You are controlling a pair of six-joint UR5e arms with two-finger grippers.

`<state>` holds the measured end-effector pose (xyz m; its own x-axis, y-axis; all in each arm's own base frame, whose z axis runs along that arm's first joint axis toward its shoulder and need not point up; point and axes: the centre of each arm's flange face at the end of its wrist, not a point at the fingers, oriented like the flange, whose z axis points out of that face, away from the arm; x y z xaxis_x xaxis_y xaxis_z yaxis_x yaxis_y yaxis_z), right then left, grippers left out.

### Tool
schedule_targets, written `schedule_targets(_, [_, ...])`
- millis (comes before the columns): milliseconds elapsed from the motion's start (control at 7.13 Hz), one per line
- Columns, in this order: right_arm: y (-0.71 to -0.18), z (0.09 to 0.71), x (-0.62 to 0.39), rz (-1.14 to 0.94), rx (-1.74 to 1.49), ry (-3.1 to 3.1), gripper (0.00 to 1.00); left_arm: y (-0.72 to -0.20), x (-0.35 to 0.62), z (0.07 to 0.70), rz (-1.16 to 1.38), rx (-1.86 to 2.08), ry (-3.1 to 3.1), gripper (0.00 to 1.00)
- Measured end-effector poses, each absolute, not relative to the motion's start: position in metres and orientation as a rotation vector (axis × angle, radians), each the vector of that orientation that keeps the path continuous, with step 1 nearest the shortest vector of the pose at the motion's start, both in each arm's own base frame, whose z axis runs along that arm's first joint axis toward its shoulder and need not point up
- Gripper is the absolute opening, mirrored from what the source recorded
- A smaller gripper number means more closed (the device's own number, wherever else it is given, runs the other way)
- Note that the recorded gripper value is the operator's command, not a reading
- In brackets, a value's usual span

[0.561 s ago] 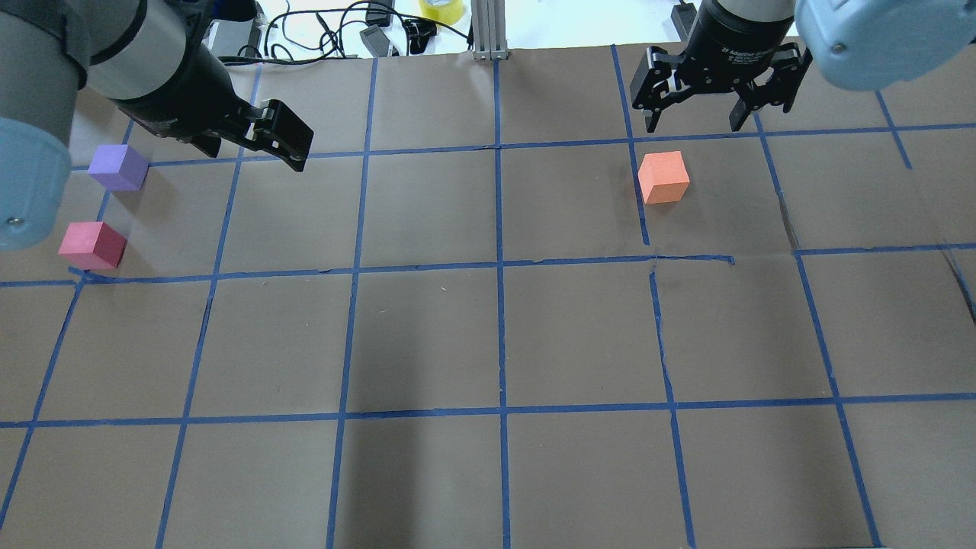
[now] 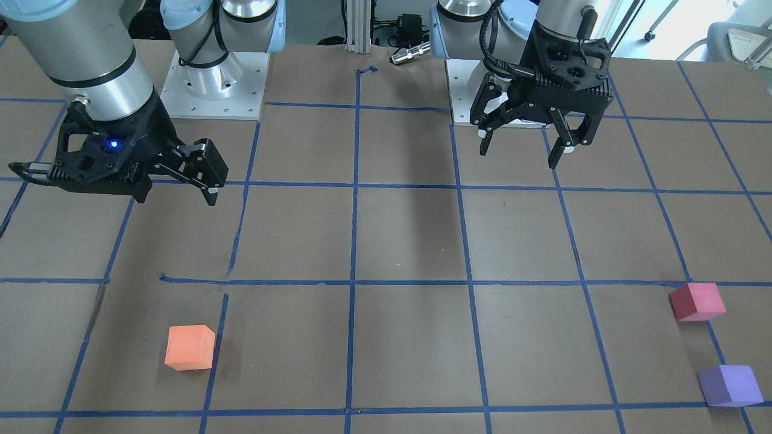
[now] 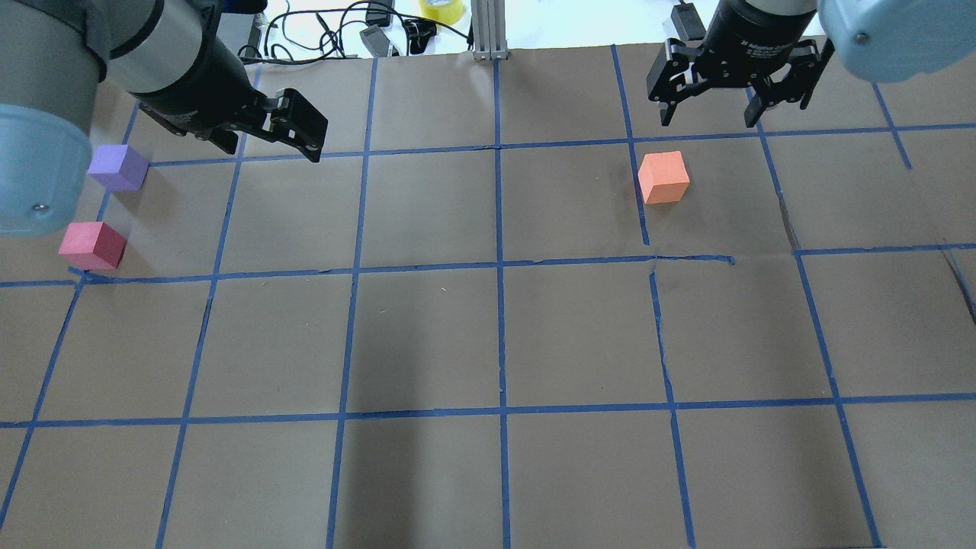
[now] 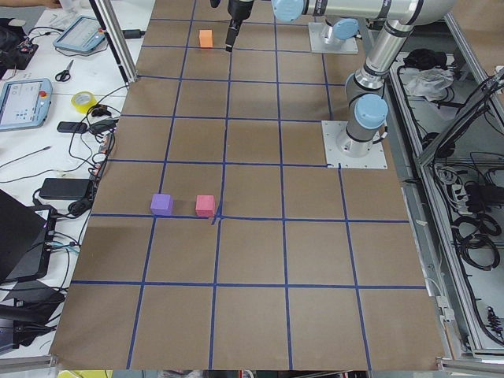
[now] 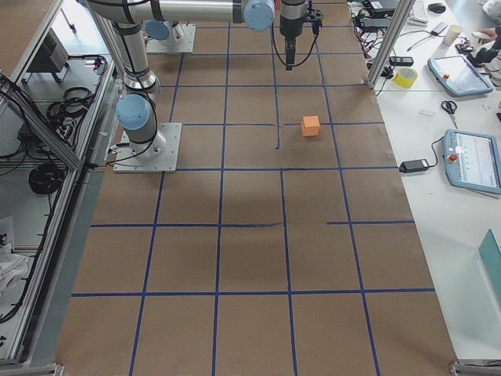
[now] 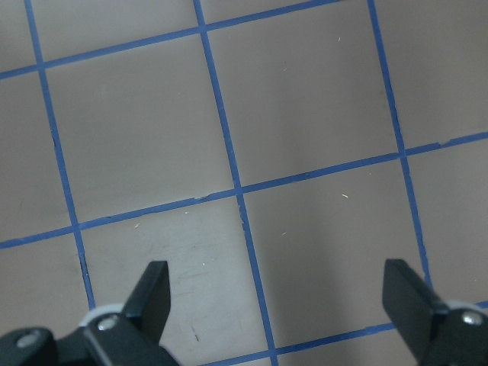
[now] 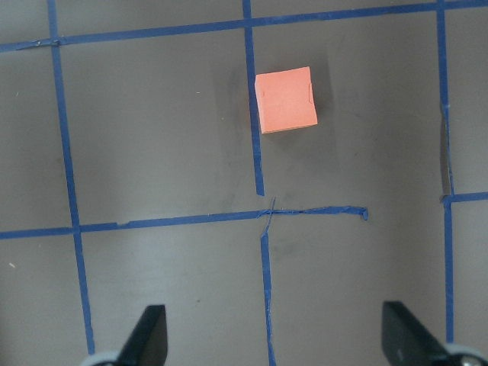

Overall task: Arrange blocks in a line
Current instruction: 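Lower the right gripper over the orange cube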

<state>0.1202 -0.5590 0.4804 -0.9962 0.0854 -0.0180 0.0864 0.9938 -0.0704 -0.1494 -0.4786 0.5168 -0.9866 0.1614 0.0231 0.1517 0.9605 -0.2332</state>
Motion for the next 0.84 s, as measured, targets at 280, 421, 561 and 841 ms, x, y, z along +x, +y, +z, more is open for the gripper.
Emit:
schedule_targets(280, [-0.602, 0.451, 0.102, -0.218, 0.191, 3.105, 1.0, -0.479, -0.147, 0.501, 0.233, -0.132, -3.094, 1.0])
schedule_targets(421, [-0.638, 0.417, 0.097, -0.282, 0.196, 3.097, 1.0, -0.481, -0.143, 0.49, 0.153, -0.046, -3.117, 1.0])
schedule_targets(561, [-0.668, 0.378, 0.094, -0.317, 0.192, 3.094, 1.0, -0.483, -0.141, 0.481, 0.1, -0.007, -3.131, 1.0])
schedule_targets(841, [-0.707, 0.298, 0.092, -0.312, 0.18, 3.097, 1.0, -0.488, -0.14, 0.475, 0.068, 0.005, -3.137, 1.0])
